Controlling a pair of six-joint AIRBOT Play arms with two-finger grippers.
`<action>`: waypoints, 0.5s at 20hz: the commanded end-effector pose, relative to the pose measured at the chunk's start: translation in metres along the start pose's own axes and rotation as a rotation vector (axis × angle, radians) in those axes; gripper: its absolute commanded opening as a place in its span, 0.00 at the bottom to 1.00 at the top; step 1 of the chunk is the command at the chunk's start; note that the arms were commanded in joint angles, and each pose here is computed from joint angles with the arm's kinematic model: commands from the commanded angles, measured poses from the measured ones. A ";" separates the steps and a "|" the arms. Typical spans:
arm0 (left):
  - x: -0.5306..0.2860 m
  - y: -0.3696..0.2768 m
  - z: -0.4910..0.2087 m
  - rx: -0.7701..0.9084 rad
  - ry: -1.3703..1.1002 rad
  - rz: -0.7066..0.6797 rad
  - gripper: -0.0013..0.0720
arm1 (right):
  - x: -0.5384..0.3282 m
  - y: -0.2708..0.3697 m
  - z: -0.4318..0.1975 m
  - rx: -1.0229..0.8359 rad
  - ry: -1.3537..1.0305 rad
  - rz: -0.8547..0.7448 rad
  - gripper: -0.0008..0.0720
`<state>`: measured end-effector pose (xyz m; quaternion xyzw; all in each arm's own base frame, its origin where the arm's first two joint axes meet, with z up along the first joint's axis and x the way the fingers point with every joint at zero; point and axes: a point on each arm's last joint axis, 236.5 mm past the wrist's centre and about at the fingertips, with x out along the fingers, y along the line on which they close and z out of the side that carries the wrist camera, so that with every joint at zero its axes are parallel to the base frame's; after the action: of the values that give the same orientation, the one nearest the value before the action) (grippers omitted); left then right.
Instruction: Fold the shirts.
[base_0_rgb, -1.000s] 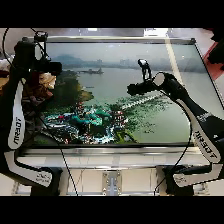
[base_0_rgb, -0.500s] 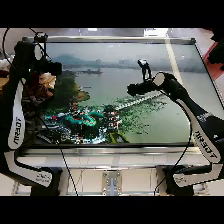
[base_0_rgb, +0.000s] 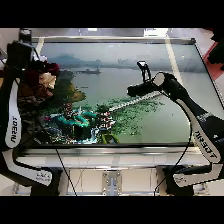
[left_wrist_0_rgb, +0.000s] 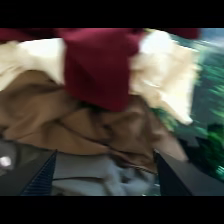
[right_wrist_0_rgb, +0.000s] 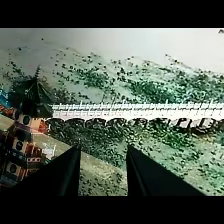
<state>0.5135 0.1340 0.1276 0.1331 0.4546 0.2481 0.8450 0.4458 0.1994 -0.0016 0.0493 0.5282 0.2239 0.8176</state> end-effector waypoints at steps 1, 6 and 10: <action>0.029 0.079 -0.028 -0.242 0.087 0.133 0.98 | 0.000 -0.002 -0.004 -0.008 0.015 -0.007 0.49; 0.070 0.112 -0.168 -0.584 0.604 0.022 0.98 | 0.000 -0.006 -0.004 -0.028 0.016 -0.025 0.49; 0.100 0.120 -0.177 -0.737 0.560 -0.098 0.98 | 0.000 -0.008 -0.004 -0.032 0.016 -0.032 0.49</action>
<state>0.3800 0.2798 0.0327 -0.1895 0.5685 0.3979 0.6947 0.4447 0.1937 -0.0047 0.0308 0.5316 0.2210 0.8171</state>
